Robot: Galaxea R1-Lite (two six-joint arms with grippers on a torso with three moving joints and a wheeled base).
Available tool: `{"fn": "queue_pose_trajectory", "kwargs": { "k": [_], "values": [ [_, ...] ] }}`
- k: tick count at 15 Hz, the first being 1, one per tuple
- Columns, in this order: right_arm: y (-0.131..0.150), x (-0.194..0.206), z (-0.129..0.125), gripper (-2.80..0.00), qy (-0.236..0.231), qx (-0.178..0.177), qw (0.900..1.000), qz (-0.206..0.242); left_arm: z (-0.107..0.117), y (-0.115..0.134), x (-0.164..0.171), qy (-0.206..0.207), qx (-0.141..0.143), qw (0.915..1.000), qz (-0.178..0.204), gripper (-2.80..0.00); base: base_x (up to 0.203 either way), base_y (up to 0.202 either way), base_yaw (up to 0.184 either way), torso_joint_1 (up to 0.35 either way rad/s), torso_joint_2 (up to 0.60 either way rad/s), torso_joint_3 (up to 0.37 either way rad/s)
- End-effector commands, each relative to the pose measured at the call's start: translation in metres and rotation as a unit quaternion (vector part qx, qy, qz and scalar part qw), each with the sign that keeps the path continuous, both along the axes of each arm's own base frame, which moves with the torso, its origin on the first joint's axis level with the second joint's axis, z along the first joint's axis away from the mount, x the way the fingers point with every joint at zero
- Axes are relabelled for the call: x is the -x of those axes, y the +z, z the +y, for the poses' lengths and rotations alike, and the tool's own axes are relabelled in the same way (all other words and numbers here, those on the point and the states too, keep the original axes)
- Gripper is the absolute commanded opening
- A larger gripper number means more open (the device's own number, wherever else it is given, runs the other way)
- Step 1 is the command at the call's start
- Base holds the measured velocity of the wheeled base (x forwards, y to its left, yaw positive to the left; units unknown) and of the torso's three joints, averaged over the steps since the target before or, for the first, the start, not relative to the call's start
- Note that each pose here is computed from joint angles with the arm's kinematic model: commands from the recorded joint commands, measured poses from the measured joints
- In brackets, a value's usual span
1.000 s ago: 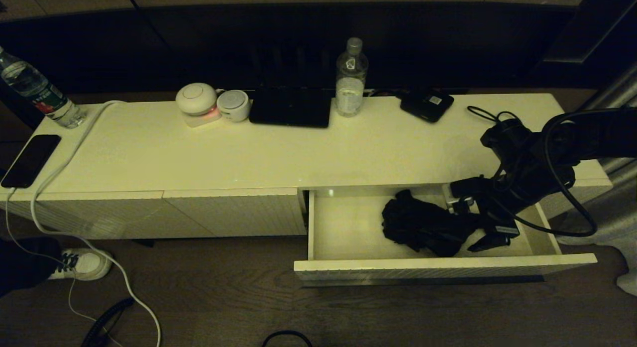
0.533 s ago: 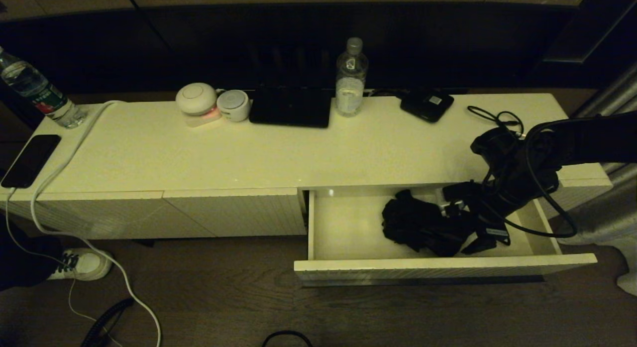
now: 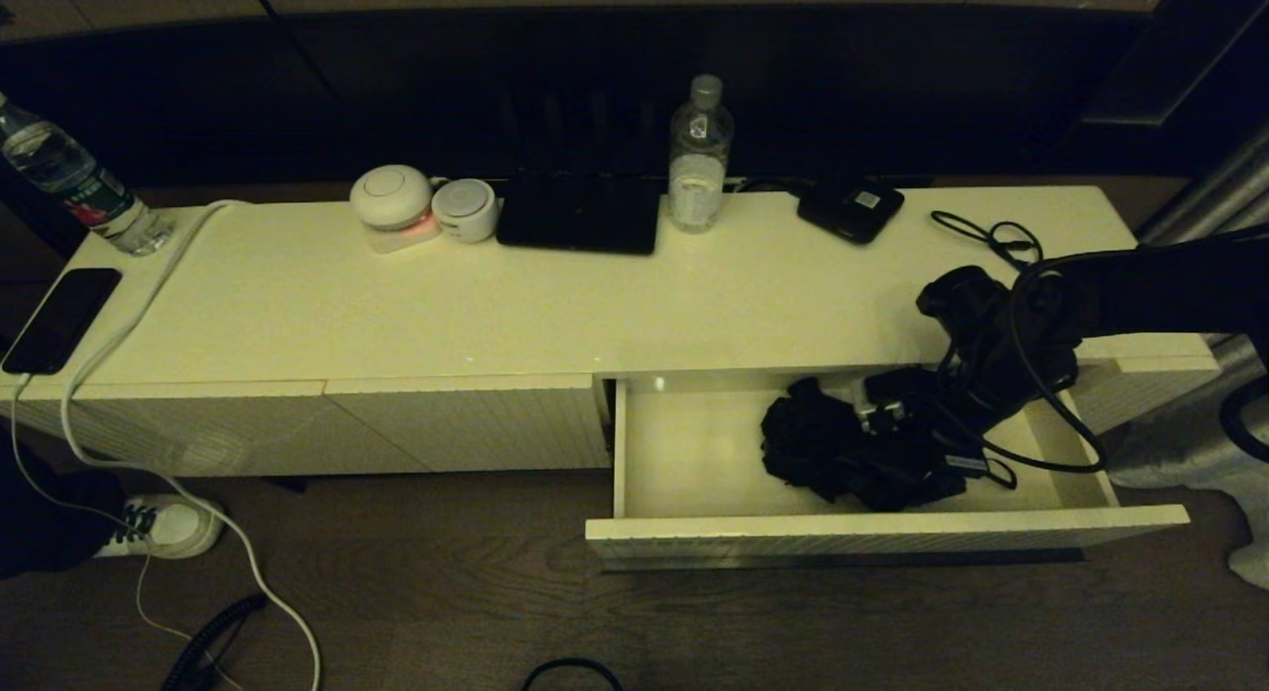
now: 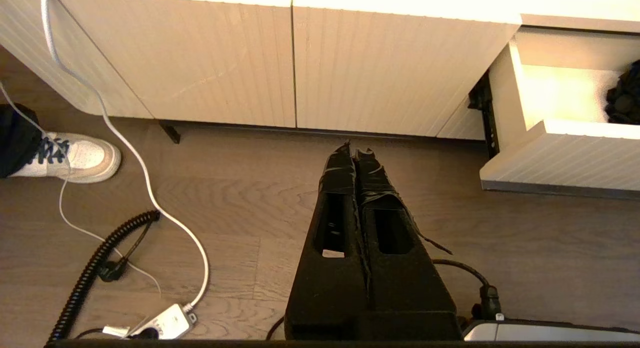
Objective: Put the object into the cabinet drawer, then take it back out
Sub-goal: Put the umbrella in the drawer
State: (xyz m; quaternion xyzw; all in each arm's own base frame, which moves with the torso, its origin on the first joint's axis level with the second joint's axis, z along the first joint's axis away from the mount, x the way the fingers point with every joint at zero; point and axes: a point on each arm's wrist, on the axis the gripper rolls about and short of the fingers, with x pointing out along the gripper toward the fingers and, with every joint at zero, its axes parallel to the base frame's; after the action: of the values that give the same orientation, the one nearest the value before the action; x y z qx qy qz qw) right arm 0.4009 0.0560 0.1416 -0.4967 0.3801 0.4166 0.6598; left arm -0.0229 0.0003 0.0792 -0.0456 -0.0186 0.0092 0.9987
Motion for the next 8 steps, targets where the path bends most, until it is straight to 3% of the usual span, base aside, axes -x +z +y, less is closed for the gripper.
{"fn": "queue_pose_trajectory", "kwargs": {
  "k": [1, 8],
  "values": [
    [-0.0095, -0.0025, 0.0011, 0.0, 0.003, 0.002, 1.0, 0.014, 0.0, 0.0, 0.0001, 0.001, 0.001, 1.0, -0.001, -2.8, 0.0, 0.0, 0.0, 0.0, 0.0, 0.0],
    [-0.0163, -0.0022, 0.0015, 0.0, 0.004, 0.003, 1.0, 0.025, 0.0, 0.0, 0.0001, 0.001, 0.001, 1.0, -0.001, -2.8, 0.0, 0.0, 0.0, 0.0, 0.0, 0.0]
  ]
}}
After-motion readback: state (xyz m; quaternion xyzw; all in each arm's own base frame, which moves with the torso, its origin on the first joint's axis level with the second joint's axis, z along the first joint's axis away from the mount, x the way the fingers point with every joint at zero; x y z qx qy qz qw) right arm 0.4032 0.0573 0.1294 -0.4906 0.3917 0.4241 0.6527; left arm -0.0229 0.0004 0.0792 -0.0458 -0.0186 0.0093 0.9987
